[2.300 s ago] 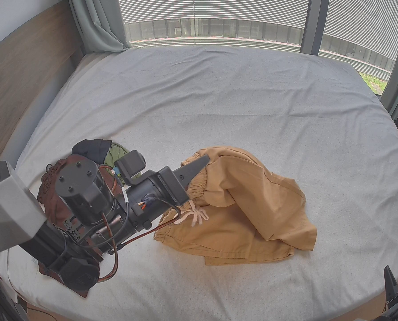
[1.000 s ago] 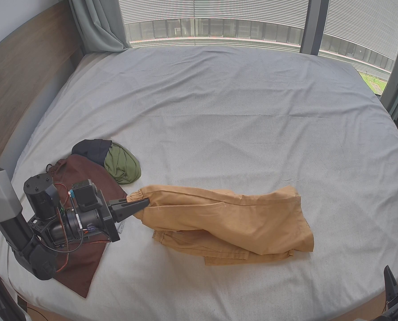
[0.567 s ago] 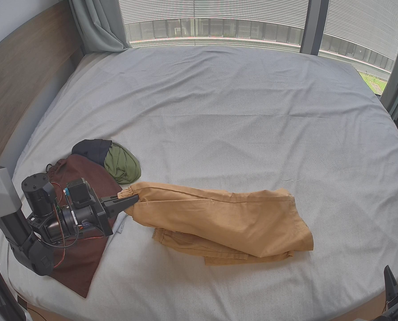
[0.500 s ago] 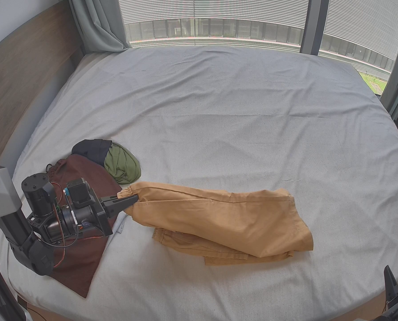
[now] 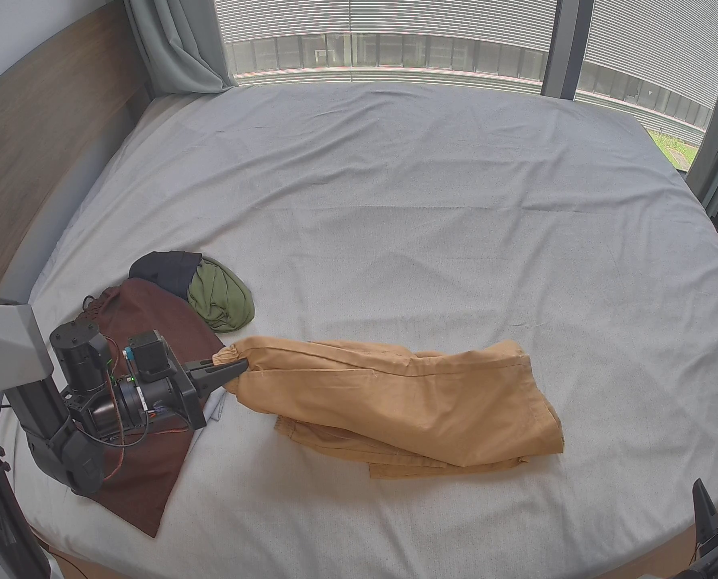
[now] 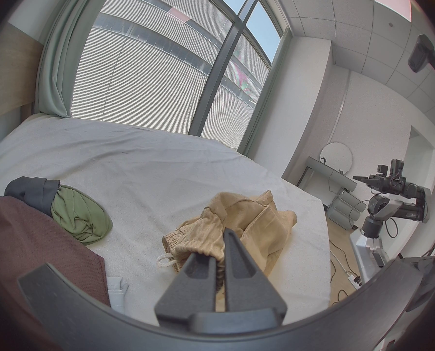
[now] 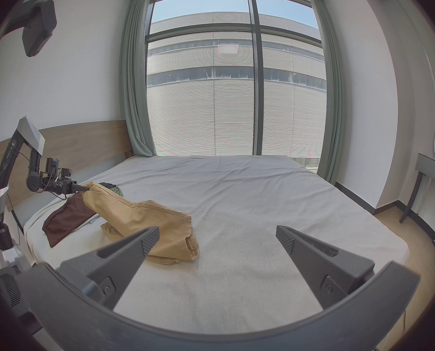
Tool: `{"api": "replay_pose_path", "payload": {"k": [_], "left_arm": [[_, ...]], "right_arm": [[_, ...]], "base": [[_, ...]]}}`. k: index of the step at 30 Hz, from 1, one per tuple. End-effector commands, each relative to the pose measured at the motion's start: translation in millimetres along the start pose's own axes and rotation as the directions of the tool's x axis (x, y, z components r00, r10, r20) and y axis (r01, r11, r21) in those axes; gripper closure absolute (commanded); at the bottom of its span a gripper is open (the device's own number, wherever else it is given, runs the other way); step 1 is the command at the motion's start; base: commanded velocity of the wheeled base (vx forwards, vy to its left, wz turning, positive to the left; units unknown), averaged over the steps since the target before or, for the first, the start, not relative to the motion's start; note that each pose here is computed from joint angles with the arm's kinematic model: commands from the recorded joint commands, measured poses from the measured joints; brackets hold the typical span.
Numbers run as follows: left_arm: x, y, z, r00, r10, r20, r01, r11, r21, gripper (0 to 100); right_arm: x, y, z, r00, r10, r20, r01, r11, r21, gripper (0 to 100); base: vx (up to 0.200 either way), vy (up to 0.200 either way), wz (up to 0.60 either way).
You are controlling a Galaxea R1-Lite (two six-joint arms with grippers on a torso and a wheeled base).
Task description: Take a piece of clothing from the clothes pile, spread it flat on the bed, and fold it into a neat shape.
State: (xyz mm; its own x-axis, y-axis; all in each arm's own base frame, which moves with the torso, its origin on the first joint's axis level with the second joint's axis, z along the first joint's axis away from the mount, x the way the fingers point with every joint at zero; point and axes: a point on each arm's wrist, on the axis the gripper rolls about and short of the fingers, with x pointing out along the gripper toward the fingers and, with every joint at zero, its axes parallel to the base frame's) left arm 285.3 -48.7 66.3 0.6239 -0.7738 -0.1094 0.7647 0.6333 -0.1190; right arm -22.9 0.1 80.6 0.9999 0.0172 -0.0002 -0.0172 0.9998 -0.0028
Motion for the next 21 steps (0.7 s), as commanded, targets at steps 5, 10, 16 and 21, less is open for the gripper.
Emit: {"api": "replay_pose_path", "payload": {"k": [5, 10, 16, 21], "left_arm": [[-3, 9, -5, 1.0, 0.027, -0.007, -0.027, 1.0, -0.014, 100], [-2, 7, -4, 1.0, 0.021, -0.008, -0.021, 1.0, -0.012, 100], [-3, 8, -3, 1.0, 0.025, -0.001, -0.026, 1.0, -0.012, 100], [-3, 8, -2, 1.0, 0.024, 0.0, -0.024, 1.0, -0.013, 100]], "right_arm": [[0, 0, -5, 1.0, -0.002, -0.003, 0.002, 1.0, 0.007, 0], [0, 0, -5, 1.0, -0.005, -0.001, 0.005, 1.0, 0.007, 0], [0, 0, -4, 1.0, -0.007, 0.012, 0.006, 1.0, 0.007, 0], [-13, 0, 43, 0.979, -0.014, 0.204, 0.015, 1.0, 0.0, 0]], "base": [[0.0, 0.0, 0.0], [0.0, 0.0, 0.0], [0.0, 0.0, 0.0], [0.0, 0.0, 0.0]]}}
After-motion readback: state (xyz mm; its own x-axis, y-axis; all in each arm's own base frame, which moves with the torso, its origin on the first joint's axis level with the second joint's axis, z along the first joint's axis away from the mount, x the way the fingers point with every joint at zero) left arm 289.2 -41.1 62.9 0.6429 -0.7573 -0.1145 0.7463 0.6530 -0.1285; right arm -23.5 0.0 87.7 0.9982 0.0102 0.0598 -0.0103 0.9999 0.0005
